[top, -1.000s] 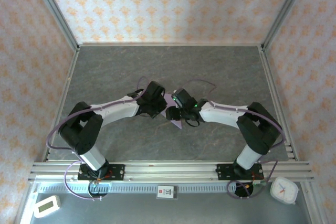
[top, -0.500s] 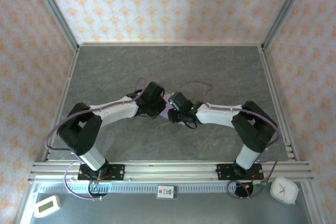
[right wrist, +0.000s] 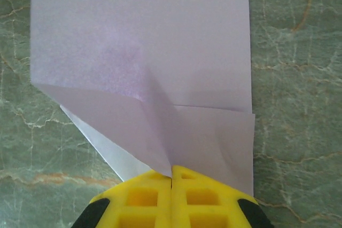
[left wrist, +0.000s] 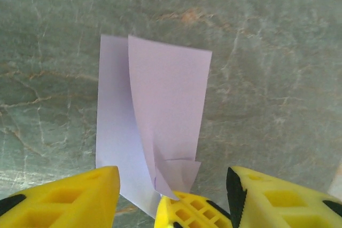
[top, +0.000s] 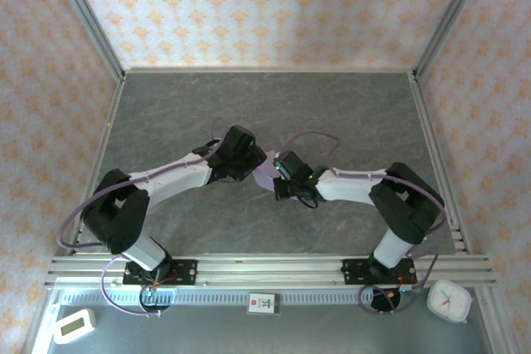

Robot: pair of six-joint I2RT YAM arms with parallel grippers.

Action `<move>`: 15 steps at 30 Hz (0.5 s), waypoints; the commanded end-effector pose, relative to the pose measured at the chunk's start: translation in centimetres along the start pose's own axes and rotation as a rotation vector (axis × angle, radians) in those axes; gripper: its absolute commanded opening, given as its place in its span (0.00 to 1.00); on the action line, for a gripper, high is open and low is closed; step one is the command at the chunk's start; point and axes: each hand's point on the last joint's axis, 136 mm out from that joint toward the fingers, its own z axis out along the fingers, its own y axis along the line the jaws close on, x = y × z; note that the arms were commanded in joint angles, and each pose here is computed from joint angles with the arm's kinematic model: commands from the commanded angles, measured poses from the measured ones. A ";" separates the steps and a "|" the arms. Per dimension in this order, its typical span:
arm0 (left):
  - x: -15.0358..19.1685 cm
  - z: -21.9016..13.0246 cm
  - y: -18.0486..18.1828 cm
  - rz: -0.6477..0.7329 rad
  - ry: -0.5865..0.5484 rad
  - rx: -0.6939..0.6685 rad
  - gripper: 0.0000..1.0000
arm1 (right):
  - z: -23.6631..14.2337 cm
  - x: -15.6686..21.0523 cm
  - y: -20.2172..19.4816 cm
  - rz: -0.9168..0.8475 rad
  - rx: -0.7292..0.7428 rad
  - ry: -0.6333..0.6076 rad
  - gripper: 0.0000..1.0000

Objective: Fold a paper plane with a square sheet of paper (pick it up from the middle)

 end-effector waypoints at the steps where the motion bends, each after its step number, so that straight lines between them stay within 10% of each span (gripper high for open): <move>1: -0.3 0.4 -0.2 0.097 0.009 0.009 0.59 | -0.9 -0.9 0.5 -0.044 -0.053 -0.044 0.00; 15: 1.2 4.3 -1.1 0.136 0.120 0.011 0.60 | -0.7 -0.7 0.6 -0.049 -0.087 -0.042 0.00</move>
